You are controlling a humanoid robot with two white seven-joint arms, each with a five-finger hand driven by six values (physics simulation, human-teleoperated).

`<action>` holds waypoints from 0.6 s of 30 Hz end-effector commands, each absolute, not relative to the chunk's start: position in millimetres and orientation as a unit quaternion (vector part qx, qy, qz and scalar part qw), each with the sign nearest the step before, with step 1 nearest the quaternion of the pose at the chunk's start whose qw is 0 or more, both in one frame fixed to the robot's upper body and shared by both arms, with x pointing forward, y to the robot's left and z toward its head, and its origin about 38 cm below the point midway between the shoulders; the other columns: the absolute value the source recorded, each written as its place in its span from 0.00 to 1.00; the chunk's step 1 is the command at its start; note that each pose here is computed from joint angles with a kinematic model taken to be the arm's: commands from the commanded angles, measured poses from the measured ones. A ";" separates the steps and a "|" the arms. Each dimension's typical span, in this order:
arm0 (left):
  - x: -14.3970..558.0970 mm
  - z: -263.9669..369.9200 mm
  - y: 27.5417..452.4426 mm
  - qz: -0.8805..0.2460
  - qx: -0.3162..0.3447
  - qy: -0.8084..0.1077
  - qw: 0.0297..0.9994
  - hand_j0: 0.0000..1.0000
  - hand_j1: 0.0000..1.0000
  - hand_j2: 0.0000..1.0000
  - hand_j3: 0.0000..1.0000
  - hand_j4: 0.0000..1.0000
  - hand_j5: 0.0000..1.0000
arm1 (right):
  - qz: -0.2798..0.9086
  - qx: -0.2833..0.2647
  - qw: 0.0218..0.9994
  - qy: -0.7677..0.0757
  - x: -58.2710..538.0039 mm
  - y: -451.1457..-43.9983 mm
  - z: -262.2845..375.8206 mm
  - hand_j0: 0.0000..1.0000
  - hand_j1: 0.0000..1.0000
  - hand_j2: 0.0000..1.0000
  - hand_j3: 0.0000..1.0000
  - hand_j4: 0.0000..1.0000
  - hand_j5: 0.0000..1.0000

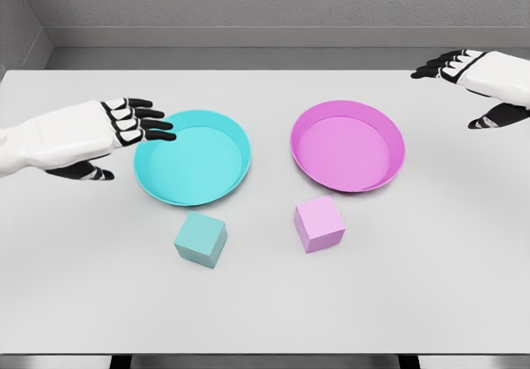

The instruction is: Place the blocks in the corresponding plates according to their colors

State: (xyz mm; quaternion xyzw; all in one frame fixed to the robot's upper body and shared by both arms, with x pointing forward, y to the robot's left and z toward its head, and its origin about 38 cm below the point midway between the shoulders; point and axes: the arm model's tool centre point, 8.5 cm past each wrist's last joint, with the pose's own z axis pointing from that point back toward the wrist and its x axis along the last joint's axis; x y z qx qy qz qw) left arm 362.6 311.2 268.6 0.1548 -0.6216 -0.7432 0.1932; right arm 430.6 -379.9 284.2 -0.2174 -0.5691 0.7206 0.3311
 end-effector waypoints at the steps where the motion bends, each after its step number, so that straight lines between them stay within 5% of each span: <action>1: 362.3 267.9 311.2 -0.745 0.152 -0.620 0.196 1.00 1.00 1.00 1.00 1.00 1.00 | 0.718 -0.216 0.332 -0.572 430.8 -379.6 284.8 1.00 1.00 1.00 1.00 1.00 1.00; 10: 368.9 253.7 287.4 -0.830 0.112 -0.518 0.174 0.98 0.98 0.98 0.98 0.98 0.98 | 0.708 -0.231 0.327 -0.582 431.1 -383.4 299.0 1.00 1.00 1.00 1.00 1.00 1.00; 14: 369.3 251.5 279.7 -0.842 0.101 -0.504 0.163 0.98 0.98 0.98 0.98 0.98 0.98 | 0.764 -0.151 0.260 -0.571 416.6 -306.6 266.5 1.00 1.00 1.00 1.00 1.00 1.00; 18: 368.3 239.8 272.7 -0.879 0.079 -0.445 0.152 0.96 0.96 0.96 0.96 0.96 0.96 | 0.773 -0.139 0.232 -0.574 406.9 -288.3 269.0 1.00 1.00 1.00 1.00 1.00 1.00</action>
